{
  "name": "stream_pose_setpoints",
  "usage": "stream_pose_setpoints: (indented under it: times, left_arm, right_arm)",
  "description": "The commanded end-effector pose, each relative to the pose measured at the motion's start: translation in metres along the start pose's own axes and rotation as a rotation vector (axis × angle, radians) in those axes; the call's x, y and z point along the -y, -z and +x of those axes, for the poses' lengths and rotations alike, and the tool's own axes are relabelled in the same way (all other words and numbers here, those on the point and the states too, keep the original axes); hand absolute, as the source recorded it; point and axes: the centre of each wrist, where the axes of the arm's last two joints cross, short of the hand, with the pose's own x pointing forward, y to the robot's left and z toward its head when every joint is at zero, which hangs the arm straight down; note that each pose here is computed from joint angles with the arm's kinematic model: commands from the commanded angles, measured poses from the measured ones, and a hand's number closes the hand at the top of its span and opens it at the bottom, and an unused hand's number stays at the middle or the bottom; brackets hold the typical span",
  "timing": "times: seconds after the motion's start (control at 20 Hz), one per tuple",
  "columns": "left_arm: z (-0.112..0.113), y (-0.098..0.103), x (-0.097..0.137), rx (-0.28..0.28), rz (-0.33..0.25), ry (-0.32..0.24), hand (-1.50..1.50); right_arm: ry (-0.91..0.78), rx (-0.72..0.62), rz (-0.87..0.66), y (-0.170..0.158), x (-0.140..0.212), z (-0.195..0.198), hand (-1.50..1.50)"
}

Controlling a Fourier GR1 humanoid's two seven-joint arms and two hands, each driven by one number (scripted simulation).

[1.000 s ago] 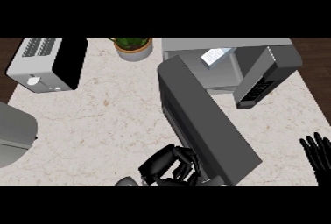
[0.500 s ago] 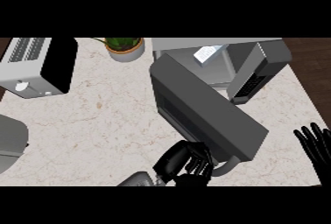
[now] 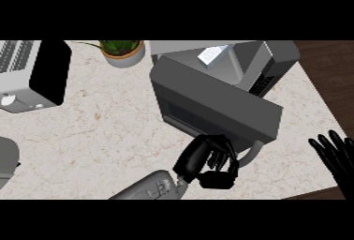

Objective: Pick up the milk, place it into the microwave and close the microwave

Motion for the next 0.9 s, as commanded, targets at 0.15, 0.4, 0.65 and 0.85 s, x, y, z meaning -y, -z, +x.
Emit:
stream_pose_setpoints:
  times: [0.15,0.4,0.65,0.85]
  left_arm:
    - [0.019,0.034,-0.015,0.039,0.142,0.0,1.5]
    - [0.025,0.054,-0.031,0.045,0.224,0.01,1.5]
    - [0.036,0.074,-0.046,0.053,0.267,-0.003,1.5]
    - [0.036,0.082,-0.055,0.043,0.303,-0.033,1.5]
  right_arm:
    - [0.016,0.013,0.041,0.008,-0.003,0.015,-1.5]
    - [0.013,-0.001,0.046,0.013,-0.009,0.023,-1.5]
    - [0.006,0.007,0.054,0.019,-0.008,0.033,-1.5]
    - [0.018,0.008,0.042,0.021,-0.007,0.036,-1.5]
